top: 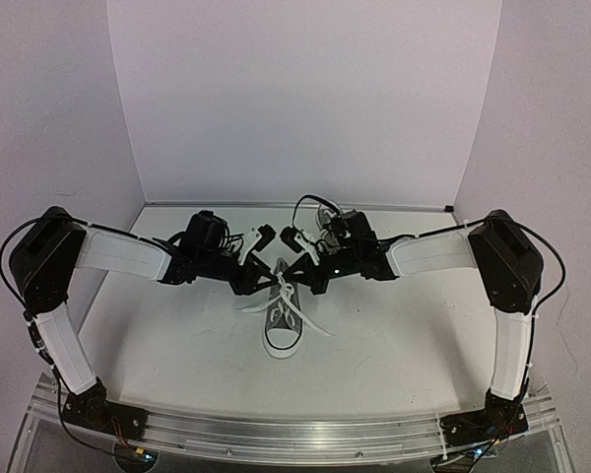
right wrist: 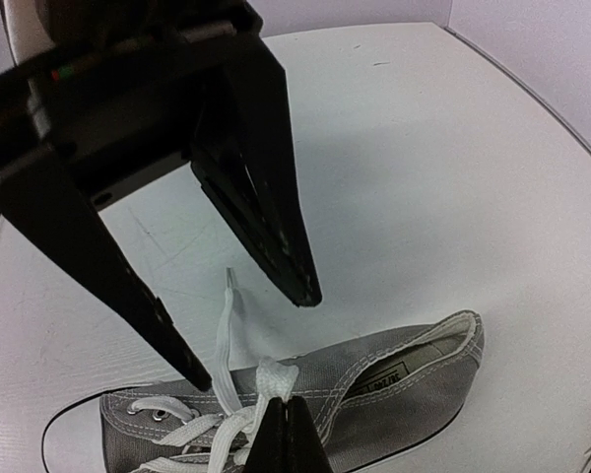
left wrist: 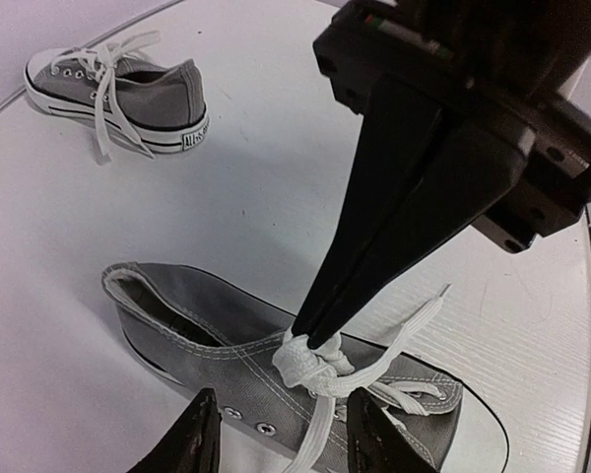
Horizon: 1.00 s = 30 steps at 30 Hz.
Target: Tie the shoes
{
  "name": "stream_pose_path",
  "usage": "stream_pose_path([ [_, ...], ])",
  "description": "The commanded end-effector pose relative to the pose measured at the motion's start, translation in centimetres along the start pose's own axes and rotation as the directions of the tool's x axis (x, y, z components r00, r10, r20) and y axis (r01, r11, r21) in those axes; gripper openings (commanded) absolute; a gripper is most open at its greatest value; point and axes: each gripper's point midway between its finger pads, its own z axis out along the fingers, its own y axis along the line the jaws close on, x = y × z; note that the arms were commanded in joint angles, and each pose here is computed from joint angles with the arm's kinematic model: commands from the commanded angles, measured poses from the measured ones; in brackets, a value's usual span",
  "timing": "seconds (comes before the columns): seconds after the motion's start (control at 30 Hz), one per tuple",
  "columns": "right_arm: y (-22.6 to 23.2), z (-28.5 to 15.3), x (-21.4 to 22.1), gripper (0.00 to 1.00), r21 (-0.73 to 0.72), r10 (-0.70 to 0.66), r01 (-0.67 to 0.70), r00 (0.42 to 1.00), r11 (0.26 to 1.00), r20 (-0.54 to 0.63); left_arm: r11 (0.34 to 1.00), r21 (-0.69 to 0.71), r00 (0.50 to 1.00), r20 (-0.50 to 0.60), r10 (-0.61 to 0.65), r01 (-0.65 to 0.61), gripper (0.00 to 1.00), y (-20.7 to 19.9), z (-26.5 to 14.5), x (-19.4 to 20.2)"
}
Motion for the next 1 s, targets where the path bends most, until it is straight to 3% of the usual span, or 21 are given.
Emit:
stream_pose_path([
  [0.0, 0.1, -0.3, -1.6, 0.0, -0.01, -0.016, 0.016, 0.999, 1.0, 0.05, 0.998, 0.055, 0.997, 0.072, 0.024, -0.028, 0.41, -0.4, 0.6, -2.3],
  [0.13, 0.2, -0.3, -1.6, 0.0, -0.017, -0.016, 0.017, 0.999, 1.0, 0.051, 0.998, 0.064, 0.997, 0.076, 0.022, -0.027, 0.33, -0.4, 1.0, -2.2],
  [0.3, 0.4, -0.2, -1.6, 0.0, -0.023, -0.017, 0.018, 0.999, 1.0, 0.05, 0.997, 0.069, 0.996, 0.086, 0.015, -0.021, 0.32, -0.2, 1.4, -2.6],
  [0.53, 0.5, -0.3, -1.5, 0.01, -0.017, -0.02, 0.021, 0.999, 1.0, 0.048, 0.998, 0.056, 0.996, 0.086, 0.035, -0.04, 0.01, -0.1, 1.1, -3.1],
  [0.67, 0.0, -0.6, -1.2, 0.19, 0.019, -0.015, 0.014, 0.999, 1.0, 0.035, 0.998, 0.053, 0.996, 0.082, 0.037, -0.042, 0.0, -0.5, 0.2, -3.2],
  [0.8, -0.5, -0.8, -1.2, 0.31, 0.047, 0.004, -0.005, 1.0, 0.999, 0.028, 0.999, 0.034, 0.999, 0.048, 0.021, -0.022, 0.0, -0.4, 0.0, -2.3],
  [0.97, -1.3, -0.8, -0.4, 0.33, 0.065, 0.044, -0.044, 0.999, 0.997, 0.006, 1.0, 0.0, 1.0, 0.015, -0.01, 0.01, 0.0, 0.0, -0.3, -0.9],
])
